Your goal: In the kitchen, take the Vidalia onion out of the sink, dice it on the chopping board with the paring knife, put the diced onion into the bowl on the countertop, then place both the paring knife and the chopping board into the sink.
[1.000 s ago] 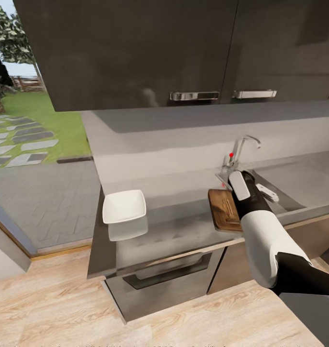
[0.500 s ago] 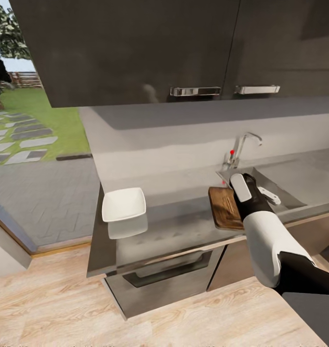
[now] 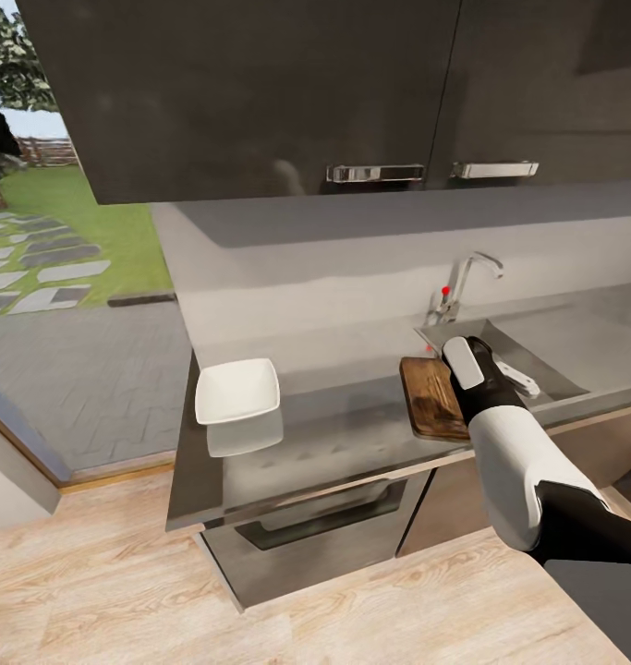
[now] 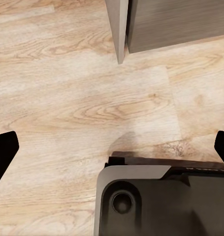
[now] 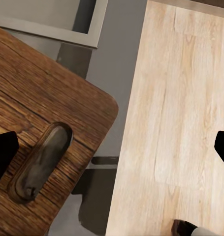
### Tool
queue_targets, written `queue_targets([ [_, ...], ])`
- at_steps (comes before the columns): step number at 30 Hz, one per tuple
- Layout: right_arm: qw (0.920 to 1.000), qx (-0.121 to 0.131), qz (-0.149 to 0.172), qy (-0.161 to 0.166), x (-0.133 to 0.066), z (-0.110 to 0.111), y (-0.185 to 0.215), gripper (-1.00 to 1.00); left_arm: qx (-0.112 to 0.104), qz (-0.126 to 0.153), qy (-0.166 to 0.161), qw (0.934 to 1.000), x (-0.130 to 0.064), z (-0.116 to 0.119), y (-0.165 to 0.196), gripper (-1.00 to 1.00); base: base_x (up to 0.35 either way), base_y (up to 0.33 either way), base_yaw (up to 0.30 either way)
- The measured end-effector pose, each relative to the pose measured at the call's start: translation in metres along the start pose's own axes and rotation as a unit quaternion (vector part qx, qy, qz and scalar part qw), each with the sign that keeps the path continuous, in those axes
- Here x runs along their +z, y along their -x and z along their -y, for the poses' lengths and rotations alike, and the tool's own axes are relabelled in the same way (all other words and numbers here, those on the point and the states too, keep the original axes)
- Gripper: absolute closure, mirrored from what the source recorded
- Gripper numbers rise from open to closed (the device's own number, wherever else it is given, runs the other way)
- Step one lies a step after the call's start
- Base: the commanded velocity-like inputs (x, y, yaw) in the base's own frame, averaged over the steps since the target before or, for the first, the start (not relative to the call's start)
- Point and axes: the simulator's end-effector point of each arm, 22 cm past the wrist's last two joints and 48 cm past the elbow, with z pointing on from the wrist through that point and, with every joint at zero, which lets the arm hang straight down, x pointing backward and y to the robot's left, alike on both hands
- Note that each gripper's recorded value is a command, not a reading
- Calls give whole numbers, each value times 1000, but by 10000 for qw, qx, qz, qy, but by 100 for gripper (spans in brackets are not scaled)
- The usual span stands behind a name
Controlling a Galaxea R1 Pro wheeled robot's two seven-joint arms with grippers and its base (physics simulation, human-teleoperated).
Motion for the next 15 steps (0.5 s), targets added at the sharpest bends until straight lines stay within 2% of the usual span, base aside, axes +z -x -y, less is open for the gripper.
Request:
queue_targets([
  [15,10000,-64,-46,-58,6,1,-6,-100,2,-32,1,10000,0,0,-2,-100,0,0,0],
])
